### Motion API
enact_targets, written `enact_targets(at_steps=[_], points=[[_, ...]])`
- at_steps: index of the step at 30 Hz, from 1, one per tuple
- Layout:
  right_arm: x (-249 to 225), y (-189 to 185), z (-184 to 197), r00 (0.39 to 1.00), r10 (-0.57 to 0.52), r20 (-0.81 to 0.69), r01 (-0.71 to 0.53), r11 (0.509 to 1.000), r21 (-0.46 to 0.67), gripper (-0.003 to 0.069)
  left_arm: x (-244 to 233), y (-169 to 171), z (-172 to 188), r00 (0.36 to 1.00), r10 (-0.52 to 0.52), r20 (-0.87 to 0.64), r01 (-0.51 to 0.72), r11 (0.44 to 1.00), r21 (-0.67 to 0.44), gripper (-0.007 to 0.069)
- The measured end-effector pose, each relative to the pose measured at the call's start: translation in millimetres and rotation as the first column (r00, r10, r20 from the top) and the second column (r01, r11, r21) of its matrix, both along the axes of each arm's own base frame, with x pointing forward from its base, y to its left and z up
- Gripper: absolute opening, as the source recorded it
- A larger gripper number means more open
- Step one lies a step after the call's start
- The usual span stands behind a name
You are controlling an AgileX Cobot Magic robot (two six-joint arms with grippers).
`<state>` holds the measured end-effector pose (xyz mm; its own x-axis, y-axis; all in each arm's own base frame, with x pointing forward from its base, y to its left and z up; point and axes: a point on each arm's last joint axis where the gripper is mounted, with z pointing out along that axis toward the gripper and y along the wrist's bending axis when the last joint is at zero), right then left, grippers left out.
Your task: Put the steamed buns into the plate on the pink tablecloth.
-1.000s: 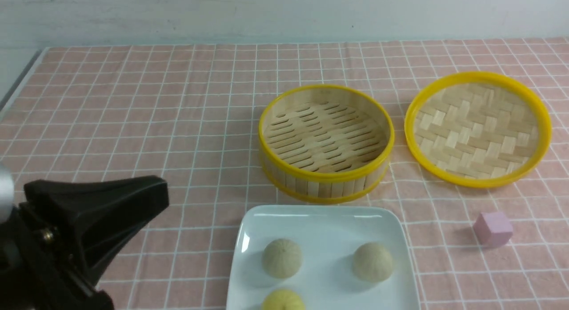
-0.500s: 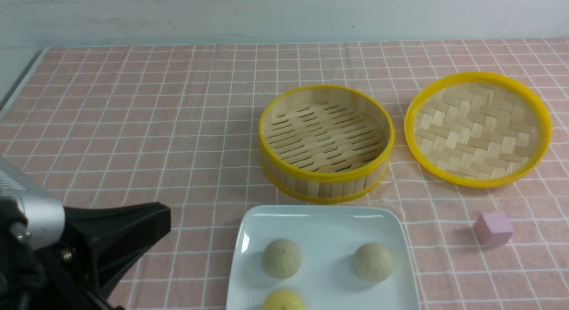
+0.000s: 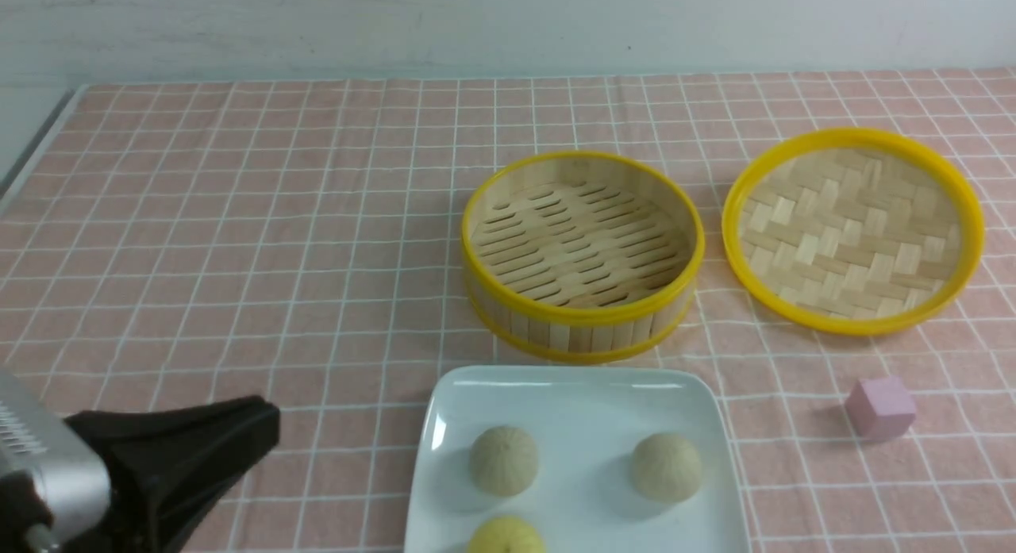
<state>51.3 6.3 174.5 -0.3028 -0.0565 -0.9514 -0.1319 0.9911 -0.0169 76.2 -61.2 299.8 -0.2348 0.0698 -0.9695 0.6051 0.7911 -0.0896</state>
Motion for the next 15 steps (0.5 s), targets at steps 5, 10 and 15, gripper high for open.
enact_targets(at_steps=[5,10,15], points=[[0.0,0.0,0.0,1.000,0.000,0.000,0.000,1.000,0.001,0.0090,-3.0,28.3,-25.4,0.970,0.238,0.051,-0.238,0.971,0.005,0.0058],[0.0,0.0,0.0,1.000,0.000,0.000,0.000,1.000,0.001,0.0099,-10.4,53.5,-77.1,0.860,0.510,0.028,-0.511,0.859,0.042,0.0065],[0.0,0.0,0.0,1.000,0.000,0.000,0.000,1.000,0.001,0.0107,-19.5,65.6,-105.1,0.744,0.668,0.000,-0.668,0.744,0.017,0.0069]])
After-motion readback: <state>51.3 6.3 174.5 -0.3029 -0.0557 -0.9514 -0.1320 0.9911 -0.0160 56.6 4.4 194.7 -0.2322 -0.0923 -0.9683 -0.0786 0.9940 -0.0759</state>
